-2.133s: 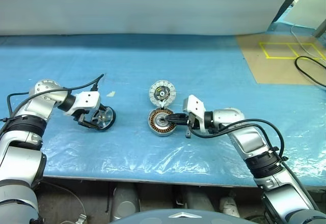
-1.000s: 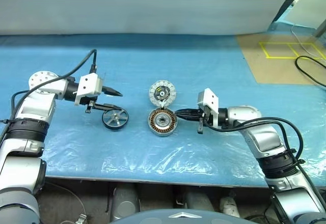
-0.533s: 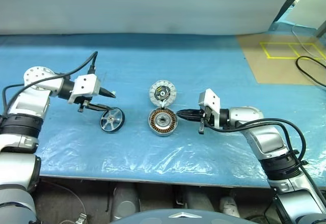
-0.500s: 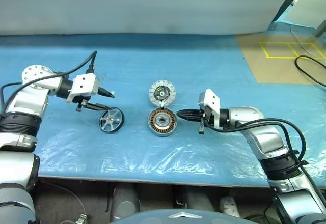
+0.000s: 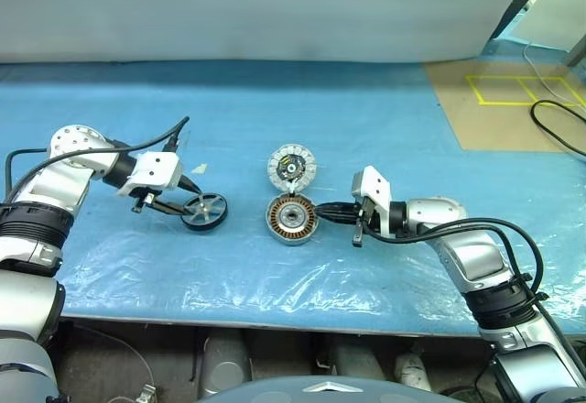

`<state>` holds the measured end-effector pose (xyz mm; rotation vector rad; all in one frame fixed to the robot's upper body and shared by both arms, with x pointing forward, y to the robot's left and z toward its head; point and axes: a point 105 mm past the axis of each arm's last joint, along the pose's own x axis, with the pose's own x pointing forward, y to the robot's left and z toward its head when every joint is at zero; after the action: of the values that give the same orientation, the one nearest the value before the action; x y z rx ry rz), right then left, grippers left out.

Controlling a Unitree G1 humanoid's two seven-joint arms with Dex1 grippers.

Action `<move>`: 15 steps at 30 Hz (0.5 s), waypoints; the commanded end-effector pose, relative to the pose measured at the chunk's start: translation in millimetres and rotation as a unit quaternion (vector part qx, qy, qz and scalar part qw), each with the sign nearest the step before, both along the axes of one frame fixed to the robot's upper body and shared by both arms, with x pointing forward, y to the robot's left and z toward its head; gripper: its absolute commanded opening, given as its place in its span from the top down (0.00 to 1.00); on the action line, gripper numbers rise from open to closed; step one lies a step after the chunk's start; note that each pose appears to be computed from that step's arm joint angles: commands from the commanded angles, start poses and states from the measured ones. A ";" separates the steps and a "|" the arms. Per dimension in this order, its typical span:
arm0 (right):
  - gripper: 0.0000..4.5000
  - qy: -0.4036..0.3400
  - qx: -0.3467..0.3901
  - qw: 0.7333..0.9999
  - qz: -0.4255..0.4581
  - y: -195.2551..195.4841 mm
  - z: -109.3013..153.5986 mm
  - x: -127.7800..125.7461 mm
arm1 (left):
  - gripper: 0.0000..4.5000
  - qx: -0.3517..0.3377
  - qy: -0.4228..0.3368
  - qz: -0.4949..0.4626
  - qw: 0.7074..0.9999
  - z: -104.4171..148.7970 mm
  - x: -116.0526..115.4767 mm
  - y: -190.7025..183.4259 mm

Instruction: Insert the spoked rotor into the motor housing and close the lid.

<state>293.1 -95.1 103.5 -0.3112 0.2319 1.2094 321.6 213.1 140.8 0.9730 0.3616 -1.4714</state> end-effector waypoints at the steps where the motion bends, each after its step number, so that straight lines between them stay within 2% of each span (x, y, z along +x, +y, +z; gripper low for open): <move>1: 1.00 -0.020 0.001 1.000 0.011 2.7 9.4 -3.2 | 0.52 0.017 -0.007 -0.001 1.000 -4.2 3.5 2.8; 15: 1.00 -0.020 -0.007 1.000 0.010 2.6 6.9 -2.4 | 0.52 0.035 -0.002 0.006 0.999 -17.6 7.7 5.5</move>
<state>293.5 -96.6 102.0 -0.3291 0.2421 1.2038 325.6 216.7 116.0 1.0000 0.4358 -1.4734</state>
